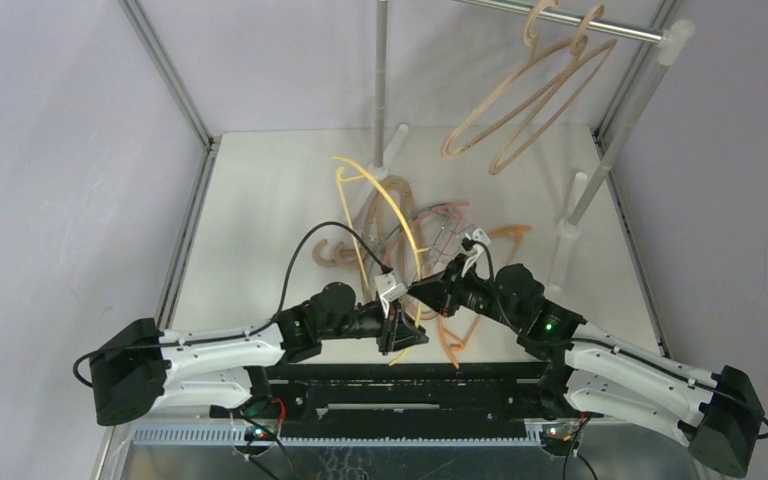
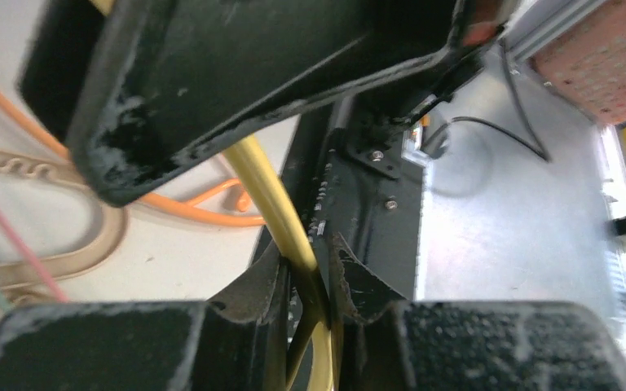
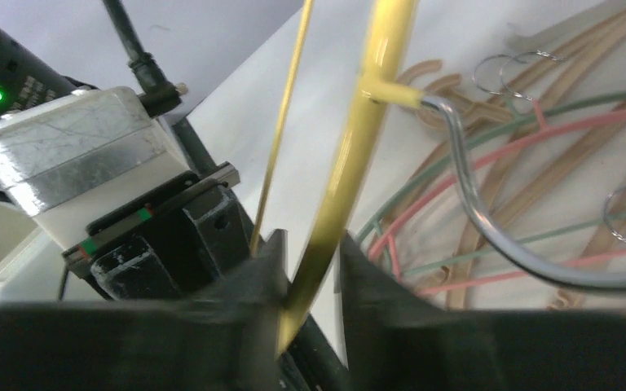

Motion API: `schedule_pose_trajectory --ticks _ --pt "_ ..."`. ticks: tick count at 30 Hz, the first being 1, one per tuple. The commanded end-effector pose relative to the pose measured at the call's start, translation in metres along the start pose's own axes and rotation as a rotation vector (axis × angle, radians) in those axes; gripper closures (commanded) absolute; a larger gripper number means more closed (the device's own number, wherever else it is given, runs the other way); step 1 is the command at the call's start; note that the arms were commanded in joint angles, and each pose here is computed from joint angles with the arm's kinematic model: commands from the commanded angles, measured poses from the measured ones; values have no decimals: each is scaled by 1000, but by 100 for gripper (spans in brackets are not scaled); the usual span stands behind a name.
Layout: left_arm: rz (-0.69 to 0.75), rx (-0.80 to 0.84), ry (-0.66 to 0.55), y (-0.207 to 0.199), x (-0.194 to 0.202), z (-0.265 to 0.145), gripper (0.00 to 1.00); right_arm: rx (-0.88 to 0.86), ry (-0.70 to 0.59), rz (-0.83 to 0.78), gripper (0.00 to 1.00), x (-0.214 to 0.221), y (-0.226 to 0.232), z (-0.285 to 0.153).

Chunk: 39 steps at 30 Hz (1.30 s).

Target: Organize the hangers

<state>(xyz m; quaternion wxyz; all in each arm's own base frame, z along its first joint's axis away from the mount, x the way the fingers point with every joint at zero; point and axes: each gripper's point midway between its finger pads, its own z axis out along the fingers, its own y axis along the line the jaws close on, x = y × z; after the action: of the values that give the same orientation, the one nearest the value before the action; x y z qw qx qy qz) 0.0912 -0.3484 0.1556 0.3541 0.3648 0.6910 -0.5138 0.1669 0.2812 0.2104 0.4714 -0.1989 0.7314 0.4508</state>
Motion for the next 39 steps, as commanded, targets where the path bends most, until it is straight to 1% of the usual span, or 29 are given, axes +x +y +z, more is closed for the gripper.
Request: schedule_pose_trajectory --ticks 1,2,3,4,5,6,9,13,15,17,20,22,26,28,31,32,34,35,36,39 --pt "27 60 -66 -11 -19 3 97 -38 -64 -13 100 -23 9 5" --pt "24 50 -67 -10 -19 3 87 -25 -66 -11 100 -23 8 6" --pt "21 33 -65 -7 -18 3 68 -6 -68 -4 100 -24 5 5" --pt "24 19 -65 -4 -18 3 53 24 -72 1 100 -26 2 5" --pt "26 -4 -65 -1 -18 2 41 56 -76 -3 100 -27 -2 4" --pt "30 -36 -70 4 -20 0 38 87 -82 -7 100 -28 -4 3" --pt "49 -153 -92 19 -27 -8 36 206 -95 -1 100 -32 -15 0" --pt "70 -368 -116 43 -39 -22 35 367 -111 60 100 -29 -31 -1" --pt "65 -509 -125 62 -40 -30 35 471 -111 119 100 -25 -42 -1" --pt "60 -626 -128 77 -39 -36 35 539 -112 174 100 -22 -47 2" --pt "82 -787 -104 94 -33 -41 36 551 -103 216 100 -22 -38 13" --pt "111 -883 -85 102 -30 -44 36 550 -101 213 100 -29 -28 20" --pt "152 -1003 -43 116 -20 -47 37 536 -111 206 100 -39 -14 27" --pt "162 -1044 -24 121 -15 -50 41 537 -124 210 100 -43 -12 25" --pt "173 -1105 -1 128 -8 -58 55 541 -139 211 100 -48 -13 21" --pt "178 -1127 4 131 -6 -61 62 539 -142 211 100 -49 -12 20" --pt "192 -1159 21 134 -3 -67 78 539 -149 215 100 -52 -12 18" --pt "199 -1173 27 136 -2 -70 91 543 -149 213 100 -52 -13 17" --pt "207 -1184 33 137 -1 -72 99 549 -149 211 100 -52 -14 16" --pt "241 -1199 57 139 1 -77 100 552 -153 210 100 -53 -14 13"
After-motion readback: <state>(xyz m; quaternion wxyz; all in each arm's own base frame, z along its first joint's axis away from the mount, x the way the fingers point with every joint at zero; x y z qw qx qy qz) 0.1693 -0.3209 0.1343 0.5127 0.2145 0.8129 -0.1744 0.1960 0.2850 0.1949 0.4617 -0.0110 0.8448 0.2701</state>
